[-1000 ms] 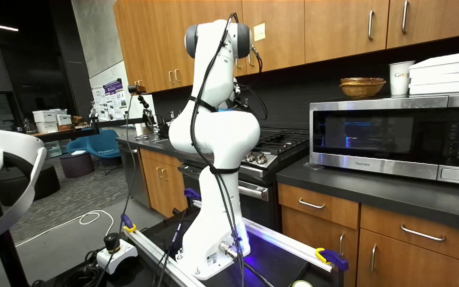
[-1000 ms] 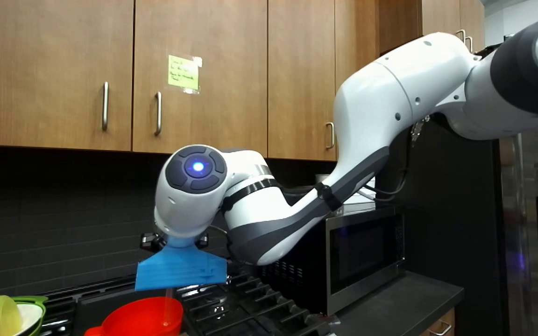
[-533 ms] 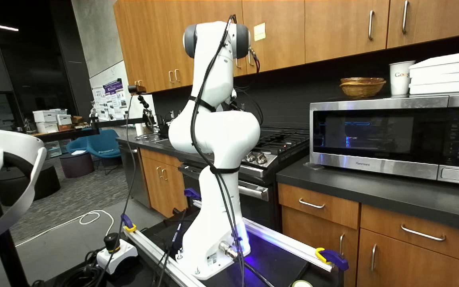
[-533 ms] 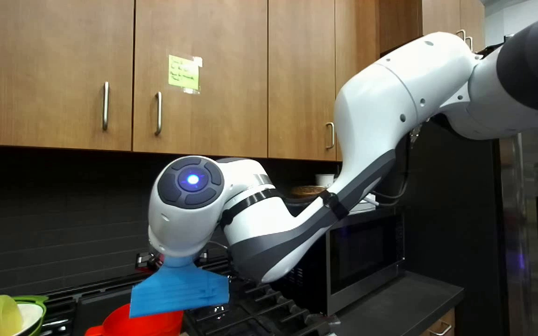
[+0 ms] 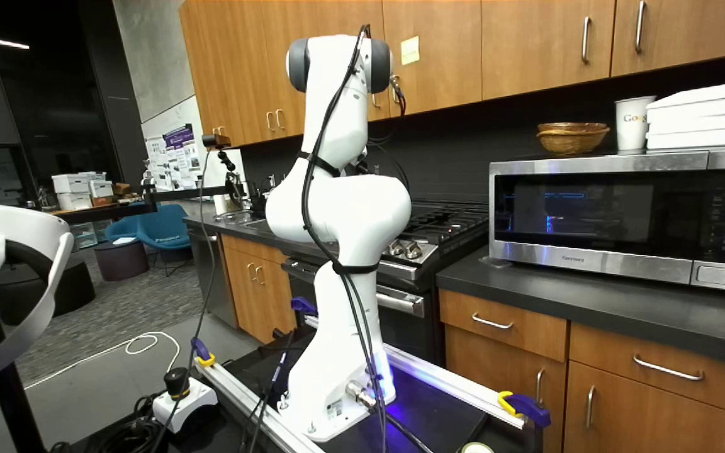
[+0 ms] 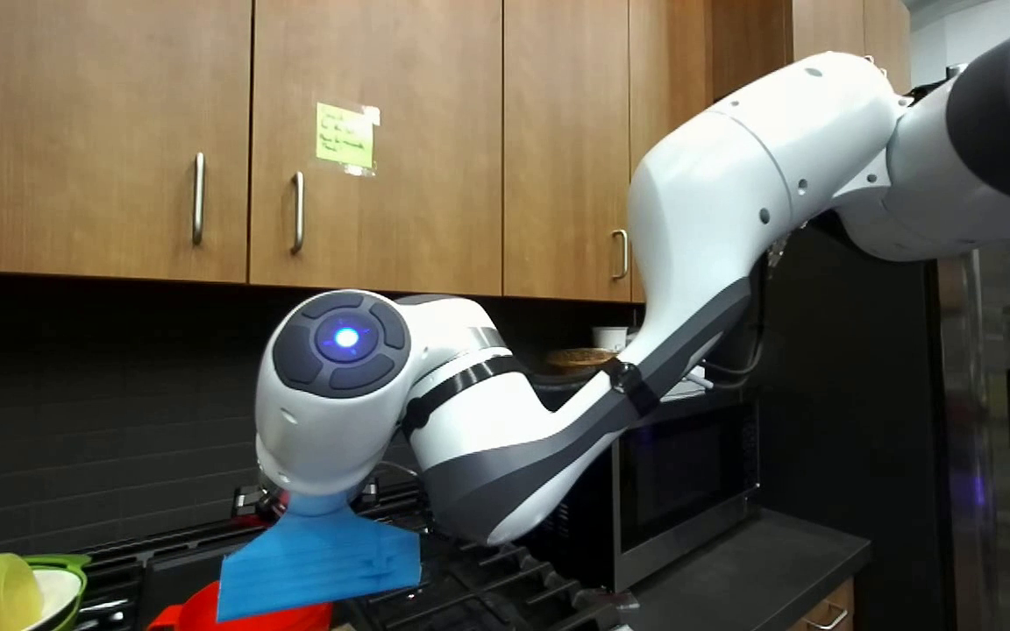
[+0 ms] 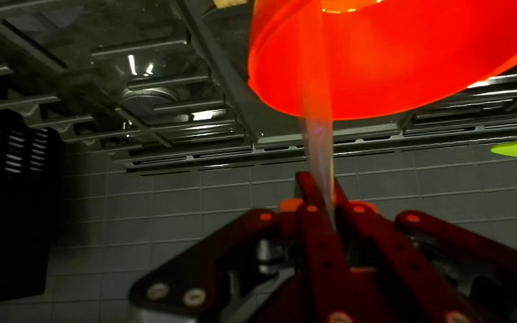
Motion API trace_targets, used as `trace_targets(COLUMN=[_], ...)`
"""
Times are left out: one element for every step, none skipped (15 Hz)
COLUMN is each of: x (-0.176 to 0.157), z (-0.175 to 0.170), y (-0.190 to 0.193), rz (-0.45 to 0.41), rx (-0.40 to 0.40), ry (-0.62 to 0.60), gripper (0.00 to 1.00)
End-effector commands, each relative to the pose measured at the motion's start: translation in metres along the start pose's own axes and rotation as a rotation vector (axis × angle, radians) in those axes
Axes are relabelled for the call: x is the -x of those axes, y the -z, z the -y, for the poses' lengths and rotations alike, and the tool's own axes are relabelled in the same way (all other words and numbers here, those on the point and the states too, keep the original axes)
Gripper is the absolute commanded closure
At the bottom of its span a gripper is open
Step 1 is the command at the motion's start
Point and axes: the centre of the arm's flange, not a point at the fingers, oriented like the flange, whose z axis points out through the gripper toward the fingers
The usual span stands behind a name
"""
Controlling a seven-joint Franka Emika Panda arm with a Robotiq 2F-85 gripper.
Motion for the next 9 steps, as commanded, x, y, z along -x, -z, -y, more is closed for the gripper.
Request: trace_targets(x=[0.002,0.003,0.004,0.004,0.003,0.0,-0.002,-0.006,-0.009], z=[0.005,0.006,0.008,0.01,0.013,0.018,0.022,0.027,0.031], y=[0.01,0.011,0.012,0.014,0.017,0.019,0.022,0.024,0.026], rz=[0.0,-0.002,-0.004,-0.007,-0.013,-0.022,-0.028,-0.033,-0.039], rx=[0.009,0.008,0.006,0.003,-0.001,-0.009,-0.016,-0.023,-0.03], ry=[0.003,0.007,0.011,0.013,0.014,0.013,0.011,0.006,0.001], gripper=[0.99,0.99,0.99,0.99,0.99,0.99,0.99,0.99,0.99])
